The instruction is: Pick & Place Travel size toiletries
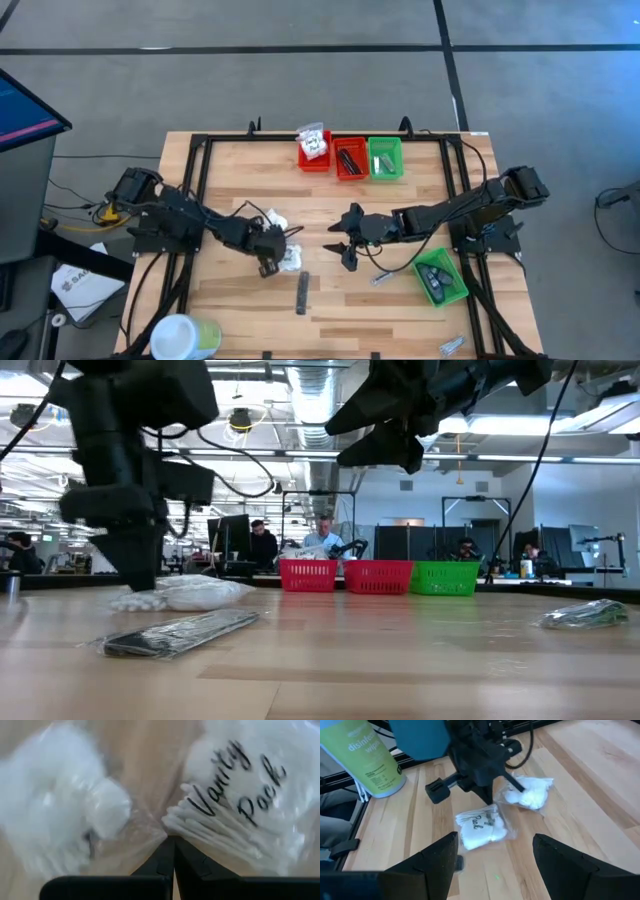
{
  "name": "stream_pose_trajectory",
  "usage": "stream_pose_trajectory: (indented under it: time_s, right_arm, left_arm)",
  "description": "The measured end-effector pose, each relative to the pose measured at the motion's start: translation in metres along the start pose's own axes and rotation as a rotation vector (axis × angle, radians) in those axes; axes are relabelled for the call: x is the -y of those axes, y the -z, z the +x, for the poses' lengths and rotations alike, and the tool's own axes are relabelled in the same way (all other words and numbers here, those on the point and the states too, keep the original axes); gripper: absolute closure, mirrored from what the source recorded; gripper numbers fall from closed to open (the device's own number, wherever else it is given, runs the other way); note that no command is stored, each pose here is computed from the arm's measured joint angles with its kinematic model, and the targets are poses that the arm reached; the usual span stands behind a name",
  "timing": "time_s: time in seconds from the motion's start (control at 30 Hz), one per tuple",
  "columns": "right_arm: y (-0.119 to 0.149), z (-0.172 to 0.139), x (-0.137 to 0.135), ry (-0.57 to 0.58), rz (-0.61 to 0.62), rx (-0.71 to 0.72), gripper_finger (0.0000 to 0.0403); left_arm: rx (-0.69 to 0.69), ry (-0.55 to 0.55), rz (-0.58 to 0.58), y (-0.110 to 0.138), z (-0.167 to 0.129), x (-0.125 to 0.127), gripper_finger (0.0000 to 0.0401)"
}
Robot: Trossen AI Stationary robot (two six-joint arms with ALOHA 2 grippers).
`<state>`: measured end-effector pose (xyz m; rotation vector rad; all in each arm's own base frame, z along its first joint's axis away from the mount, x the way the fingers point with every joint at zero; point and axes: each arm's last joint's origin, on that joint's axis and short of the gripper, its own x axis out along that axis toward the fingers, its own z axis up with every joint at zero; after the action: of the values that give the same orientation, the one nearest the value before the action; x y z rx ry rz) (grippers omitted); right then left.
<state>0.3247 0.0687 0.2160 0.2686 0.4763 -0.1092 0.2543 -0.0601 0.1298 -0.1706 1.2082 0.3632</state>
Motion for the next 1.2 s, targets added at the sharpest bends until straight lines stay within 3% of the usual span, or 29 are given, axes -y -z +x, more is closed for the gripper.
stream_pose_trajectory:
  time_s: [0.17,0.27,0.37,0.47,0.73,0.87,1.03,1.2]
  right_arm:
    - [0.003,0.004,0.0,0.002,-0.002,-0.006,0.0155]
    - [0.007,0.01,0.0,-0.011,-0.001,-0.016,0.0155]
    - [0.013,0.016,0.002,-0.036,0.012,-0.051,0.0155]
    - [0.014,0.02,0.003,-0.061,0.032,-0.062,0.0155]
    - [0.016,0.024,0.012,-0.071,0.216,-0.122,0.0155]
    - [0.017,0.023,0.008,-0.094,0.192,-0.125,0.0155]
    - [0.019,0.02,-0.006,-0.144,0.164,-0.109,0.0153]
    - [0.02,0.024,0.009,-0.051,0.311,-0.135,0.0153]
  left_arm:
    - [0.212,0.049,0.054,-0.032,0.0,-0.005,0.04]
    - [0.279,0.153,0.106,-0.044,0.001,-0.005,0.04]
    - [0.31,0.155,0.124,-0.048,0.0,-0.006,0.04]
    - [0.306,0.122,0.14,-0.042,-0.007,-0.003,0.04]
    - [0.235,0.228,0.157,-0.007,-0.022,0.038,0.04]
    - [0.261,0.2,0.165,0.007,-0.026,0.05,0.04]
    - [0.251,0.155,0.131,0.018,-0.019,0.046,0.04]
    - [0.214,0.114,0.078,0.033,-0.006,0.033,0.04]
